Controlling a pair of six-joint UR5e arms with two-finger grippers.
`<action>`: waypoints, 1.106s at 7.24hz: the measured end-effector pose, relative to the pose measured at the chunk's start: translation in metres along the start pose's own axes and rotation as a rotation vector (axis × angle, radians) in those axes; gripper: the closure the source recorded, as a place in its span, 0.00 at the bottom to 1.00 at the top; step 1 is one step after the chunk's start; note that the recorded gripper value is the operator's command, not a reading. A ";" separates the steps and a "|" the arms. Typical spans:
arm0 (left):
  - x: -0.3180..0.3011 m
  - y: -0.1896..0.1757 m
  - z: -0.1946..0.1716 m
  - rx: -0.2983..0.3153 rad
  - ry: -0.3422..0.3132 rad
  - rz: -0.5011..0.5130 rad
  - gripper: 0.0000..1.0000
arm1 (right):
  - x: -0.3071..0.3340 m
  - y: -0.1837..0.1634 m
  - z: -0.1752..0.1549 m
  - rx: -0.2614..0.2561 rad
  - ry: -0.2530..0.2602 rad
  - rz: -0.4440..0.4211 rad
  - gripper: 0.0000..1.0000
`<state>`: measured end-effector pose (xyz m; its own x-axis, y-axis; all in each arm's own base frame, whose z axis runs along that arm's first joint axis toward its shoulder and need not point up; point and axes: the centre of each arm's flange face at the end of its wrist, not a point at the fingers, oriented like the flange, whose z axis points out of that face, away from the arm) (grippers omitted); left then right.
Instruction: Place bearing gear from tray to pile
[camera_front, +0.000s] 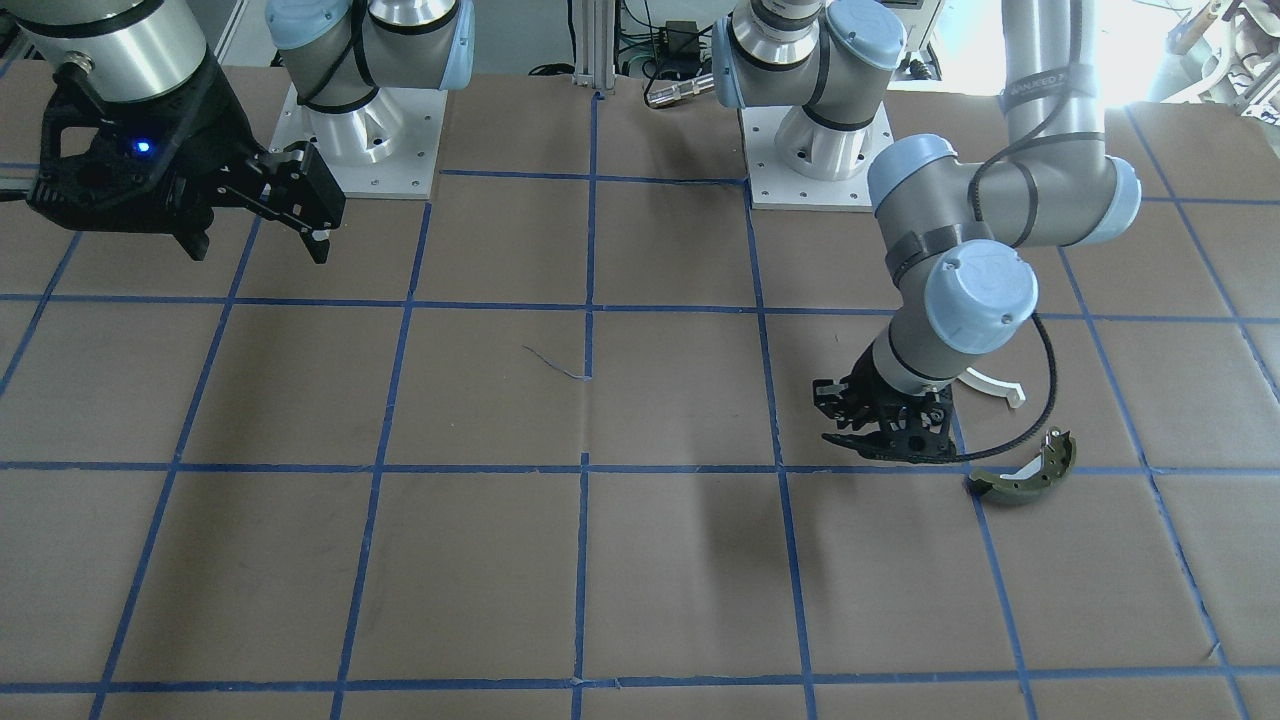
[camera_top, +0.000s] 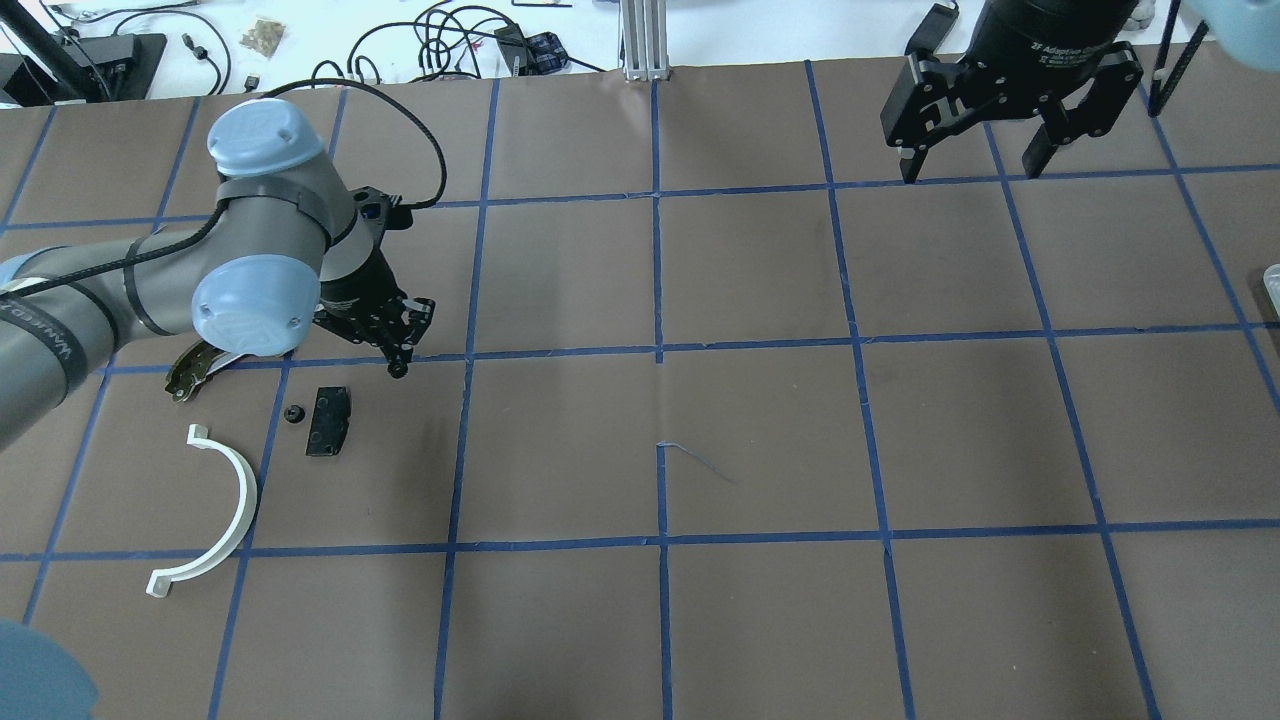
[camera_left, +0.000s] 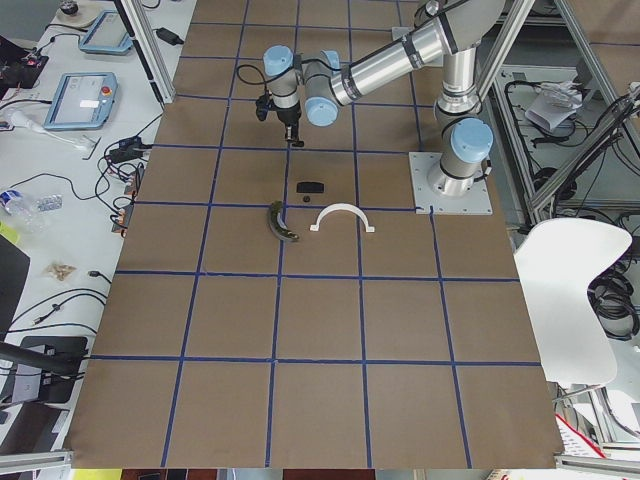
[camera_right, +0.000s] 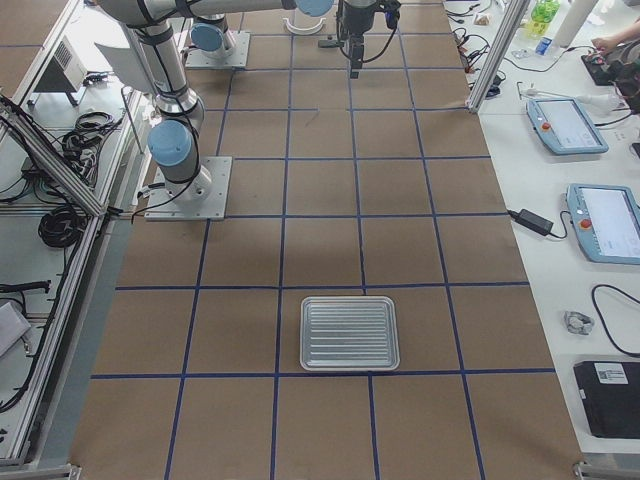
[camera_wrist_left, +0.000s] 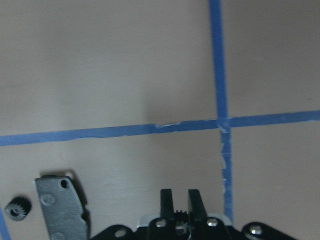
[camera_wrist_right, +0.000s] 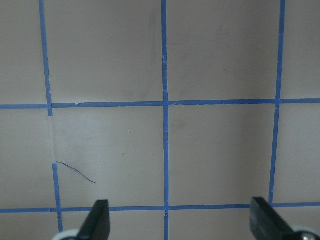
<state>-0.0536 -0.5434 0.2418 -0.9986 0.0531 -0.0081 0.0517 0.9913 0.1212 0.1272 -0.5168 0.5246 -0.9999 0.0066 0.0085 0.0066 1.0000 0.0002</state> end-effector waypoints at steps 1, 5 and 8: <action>-0.036 0.005 0.007 -0.024 -0.015 -0.003 0.83 | 0.000 0.000 0.000 0.001 0.000 0.000 0.00; -0.124 0.050 0.038 -0.098 0.012 0.040 0.83 | 0.000 0.002 -0.002 0.003 -0.002 0.000 0.00; -0.141 0.056 0.044 -0.093 0.021 0.028 0.83 | -0.001 0.005 -0.002 0.002 -0.002 -0.002 0.00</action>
<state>0.0908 -0.4897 0.2059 -0.9969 0.0767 0.0173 0.0786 0.9739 0.2130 0.1286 -0.5119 0.5263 -1.0000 0.0045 0.0061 0.0045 1.0000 -0.0019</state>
